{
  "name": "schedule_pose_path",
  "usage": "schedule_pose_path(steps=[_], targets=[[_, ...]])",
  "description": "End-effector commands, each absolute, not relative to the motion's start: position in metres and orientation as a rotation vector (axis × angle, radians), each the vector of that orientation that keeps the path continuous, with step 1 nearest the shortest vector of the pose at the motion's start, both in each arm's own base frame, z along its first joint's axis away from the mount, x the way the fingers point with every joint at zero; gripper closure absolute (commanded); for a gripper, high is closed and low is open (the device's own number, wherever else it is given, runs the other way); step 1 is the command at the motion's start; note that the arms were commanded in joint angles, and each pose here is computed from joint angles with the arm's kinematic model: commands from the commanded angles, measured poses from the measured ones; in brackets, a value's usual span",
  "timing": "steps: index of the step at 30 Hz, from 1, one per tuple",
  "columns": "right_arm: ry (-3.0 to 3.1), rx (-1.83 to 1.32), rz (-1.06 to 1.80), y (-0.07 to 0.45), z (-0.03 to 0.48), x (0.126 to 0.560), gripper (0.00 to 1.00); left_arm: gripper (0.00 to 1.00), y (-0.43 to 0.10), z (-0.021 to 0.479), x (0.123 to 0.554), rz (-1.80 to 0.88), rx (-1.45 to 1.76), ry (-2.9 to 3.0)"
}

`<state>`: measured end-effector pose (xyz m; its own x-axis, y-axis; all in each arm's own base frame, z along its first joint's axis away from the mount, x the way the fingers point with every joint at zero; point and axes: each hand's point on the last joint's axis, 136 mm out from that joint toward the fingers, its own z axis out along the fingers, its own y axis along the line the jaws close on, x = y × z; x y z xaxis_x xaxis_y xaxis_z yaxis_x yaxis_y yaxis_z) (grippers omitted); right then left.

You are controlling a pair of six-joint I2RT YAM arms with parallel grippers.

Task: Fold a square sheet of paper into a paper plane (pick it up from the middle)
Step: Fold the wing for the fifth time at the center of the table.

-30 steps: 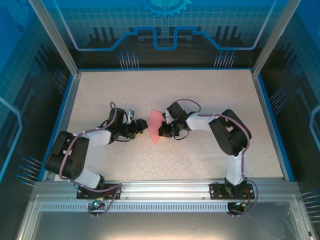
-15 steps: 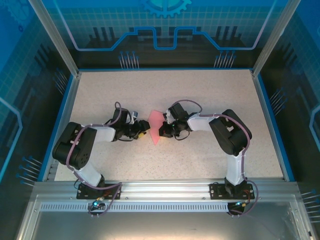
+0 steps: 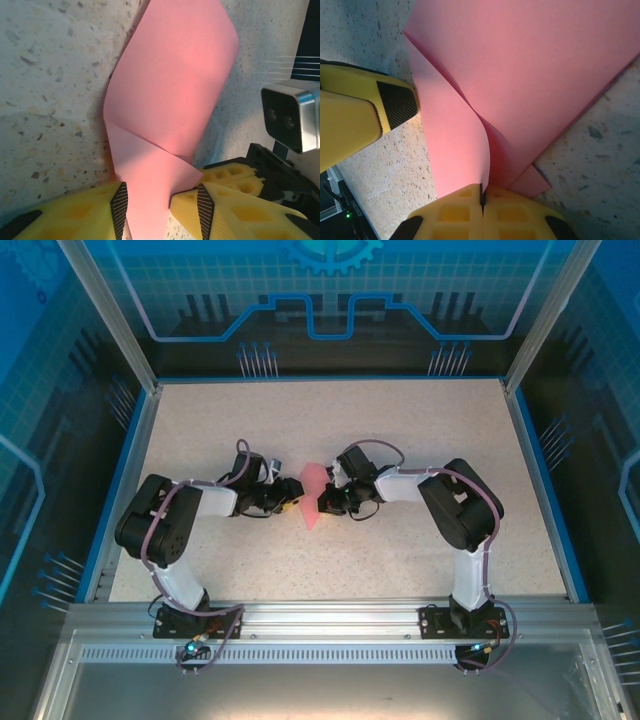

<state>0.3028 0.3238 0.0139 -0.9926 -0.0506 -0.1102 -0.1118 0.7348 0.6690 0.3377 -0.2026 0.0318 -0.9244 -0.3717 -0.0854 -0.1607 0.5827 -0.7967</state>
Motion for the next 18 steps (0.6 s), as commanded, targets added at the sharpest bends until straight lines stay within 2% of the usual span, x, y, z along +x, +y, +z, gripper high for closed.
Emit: schedule_pose_path(steps=[1, 5, 12, 15, 18], targets=[[2.839, -0.11, 1.128, 0.319, 0.021, 0.304, 0.97, 0.54, -0.209, 0.036, 0.338, -1.261, -0.367, 2.571], [2.839, -0.12, 1.132, 0.316, 0.021, 0.305, 0.97, 0.53, -0.201, 0.038, 0.339, -1.181, -0.362, 2.578], [2.833, -0.146, 1.202, 0.313, 0.021, 0.301, 0.97, 0.43, -0.193, 0.041, 0.337, -1.119, -0.384, 2.575], [2.827, -0.163, 1.235, 0.314, 0.022, 0.299, 0.97, 0.44, -0.198, 0.04, 0.34, -1.159, -0.383, 2.572], [2.827, -0.179, 1.248, 0.315, 0.021, 0.297, 0.97, 0.5, -0.202, 0.041, 0.344, -1.195, -0.382, 2.563]])
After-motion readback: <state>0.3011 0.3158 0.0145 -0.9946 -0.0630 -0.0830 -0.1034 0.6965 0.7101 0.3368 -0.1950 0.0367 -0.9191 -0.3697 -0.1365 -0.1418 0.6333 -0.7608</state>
